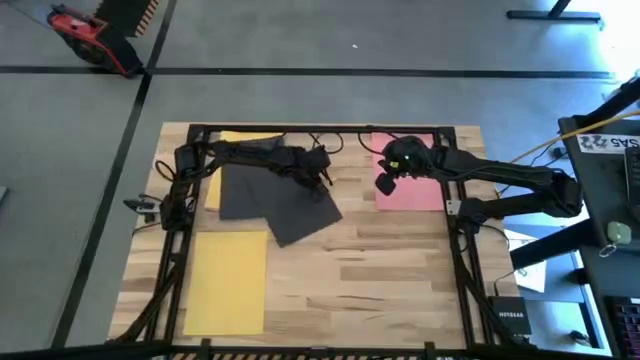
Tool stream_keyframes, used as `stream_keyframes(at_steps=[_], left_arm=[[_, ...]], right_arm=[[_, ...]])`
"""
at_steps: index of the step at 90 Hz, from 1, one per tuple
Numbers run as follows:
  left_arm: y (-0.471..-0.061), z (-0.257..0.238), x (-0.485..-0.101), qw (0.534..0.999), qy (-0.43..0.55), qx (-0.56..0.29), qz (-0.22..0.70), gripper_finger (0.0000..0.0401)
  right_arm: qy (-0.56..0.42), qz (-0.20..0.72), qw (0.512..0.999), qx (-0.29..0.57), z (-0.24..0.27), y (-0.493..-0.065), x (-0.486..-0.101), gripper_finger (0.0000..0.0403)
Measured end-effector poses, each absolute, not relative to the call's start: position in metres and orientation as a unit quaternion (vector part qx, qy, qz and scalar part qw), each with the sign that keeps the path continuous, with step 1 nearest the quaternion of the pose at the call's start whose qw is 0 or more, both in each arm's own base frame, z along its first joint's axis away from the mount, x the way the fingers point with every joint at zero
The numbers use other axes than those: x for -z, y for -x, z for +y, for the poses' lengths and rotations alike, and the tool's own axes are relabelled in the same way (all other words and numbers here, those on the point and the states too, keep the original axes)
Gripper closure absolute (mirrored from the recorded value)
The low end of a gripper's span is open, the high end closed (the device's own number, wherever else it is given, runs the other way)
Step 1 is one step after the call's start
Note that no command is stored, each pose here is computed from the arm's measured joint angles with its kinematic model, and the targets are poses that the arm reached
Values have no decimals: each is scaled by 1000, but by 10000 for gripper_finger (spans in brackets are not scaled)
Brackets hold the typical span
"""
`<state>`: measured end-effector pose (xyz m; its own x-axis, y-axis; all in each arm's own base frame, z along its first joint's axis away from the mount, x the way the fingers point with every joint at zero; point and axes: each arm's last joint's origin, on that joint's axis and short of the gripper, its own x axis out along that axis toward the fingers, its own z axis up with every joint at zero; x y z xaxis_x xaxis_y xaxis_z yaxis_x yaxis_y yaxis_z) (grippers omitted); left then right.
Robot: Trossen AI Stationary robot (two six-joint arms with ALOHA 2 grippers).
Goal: Organize paper
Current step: Move the black paper to the top center of the table
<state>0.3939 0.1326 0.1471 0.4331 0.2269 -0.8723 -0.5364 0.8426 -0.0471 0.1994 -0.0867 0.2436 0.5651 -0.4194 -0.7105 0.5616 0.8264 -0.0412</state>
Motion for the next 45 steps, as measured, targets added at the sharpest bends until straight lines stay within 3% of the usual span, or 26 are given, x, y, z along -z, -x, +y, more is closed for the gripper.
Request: stream_keyframes(at_steps=[19, 33, 45], left_arm=[[-405, 127, -157, 851, 157, -207, 457, 401], [-397, 127, -183, 803, 146, -246, 522, 401], [-386, 129, -183, 764, 142, -271, 568, 401]], right_arm=[[-95, 374, 879, 279, -87, -199, -243, 403], [-95, 374, 880, 279, -87, -199, -244, 403], [-95, 374, 880, 279, -87, -199, -244, 403]])
